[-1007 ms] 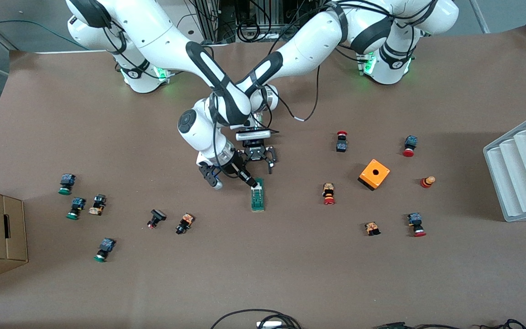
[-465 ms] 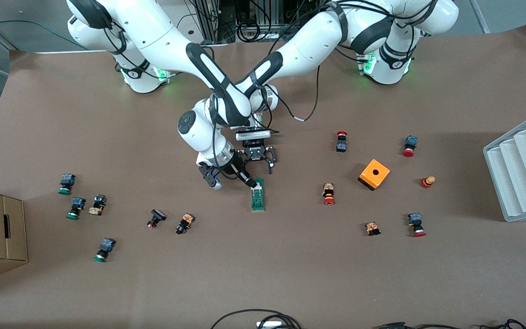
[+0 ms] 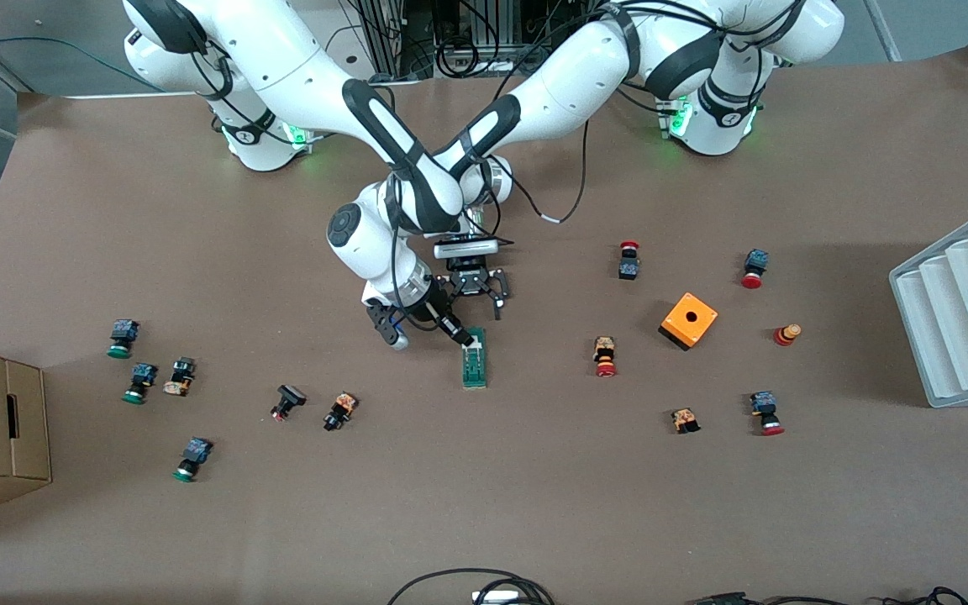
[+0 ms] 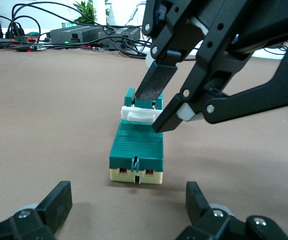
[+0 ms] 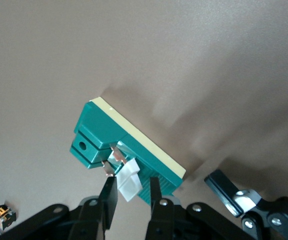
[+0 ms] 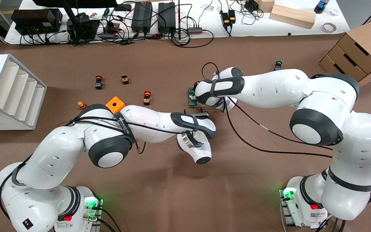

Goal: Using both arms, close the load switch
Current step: 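Lift the white handle upward off the base with the right gripper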

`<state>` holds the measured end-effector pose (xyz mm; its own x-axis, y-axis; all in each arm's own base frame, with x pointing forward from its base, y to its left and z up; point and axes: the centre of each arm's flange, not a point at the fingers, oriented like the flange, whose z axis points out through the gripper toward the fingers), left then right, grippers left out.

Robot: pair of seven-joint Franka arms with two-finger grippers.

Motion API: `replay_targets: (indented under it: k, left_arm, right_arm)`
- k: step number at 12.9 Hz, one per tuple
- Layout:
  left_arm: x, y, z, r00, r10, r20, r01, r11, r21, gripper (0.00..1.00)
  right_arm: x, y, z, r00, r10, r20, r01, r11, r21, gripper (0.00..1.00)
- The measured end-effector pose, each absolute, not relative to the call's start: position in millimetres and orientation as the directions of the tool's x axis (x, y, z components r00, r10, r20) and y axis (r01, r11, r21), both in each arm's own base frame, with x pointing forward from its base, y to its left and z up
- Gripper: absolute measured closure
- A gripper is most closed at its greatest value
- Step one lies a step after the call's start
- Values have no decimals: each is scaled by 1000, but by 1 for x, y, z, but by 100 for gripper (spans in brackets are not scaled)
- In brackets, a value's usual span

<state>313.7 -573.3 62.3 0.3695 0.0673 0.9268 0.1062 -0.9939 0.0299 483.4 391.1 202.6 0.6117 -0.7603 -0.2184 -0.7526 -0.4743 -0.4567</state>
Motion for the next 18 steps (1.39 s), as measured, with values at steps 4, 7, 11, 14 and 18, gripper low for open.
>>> replay_targets:
  k: [4,7,11,14,18]
  left_arm:
    - [314,-573,62,369,67,927,106,-994,30,0]
    - [314,-573,62,369,67,927,106,-994,30,0]
    - [314,-573,62,369,67,927,106,-994,30,0]
    - [314,-573,62,369,67,927,106,-994,30,0]
    - [314,-573,62,369,67,927,106,-994,30,0]
  right_arm:
    - [483,391,202,604,-765,-224,-759,-466,-455,70]
    - [483,390,201,600,-767,-227,-762,-462,-454,70]
    - [482,390,195,592,-772,-231,-770,-457,-446,70]
    - [478,395,196,574,-780,-250,-783,-433,-447,70]
    - [477,397,197,576,-778,-251,-782,-434,-448,70]
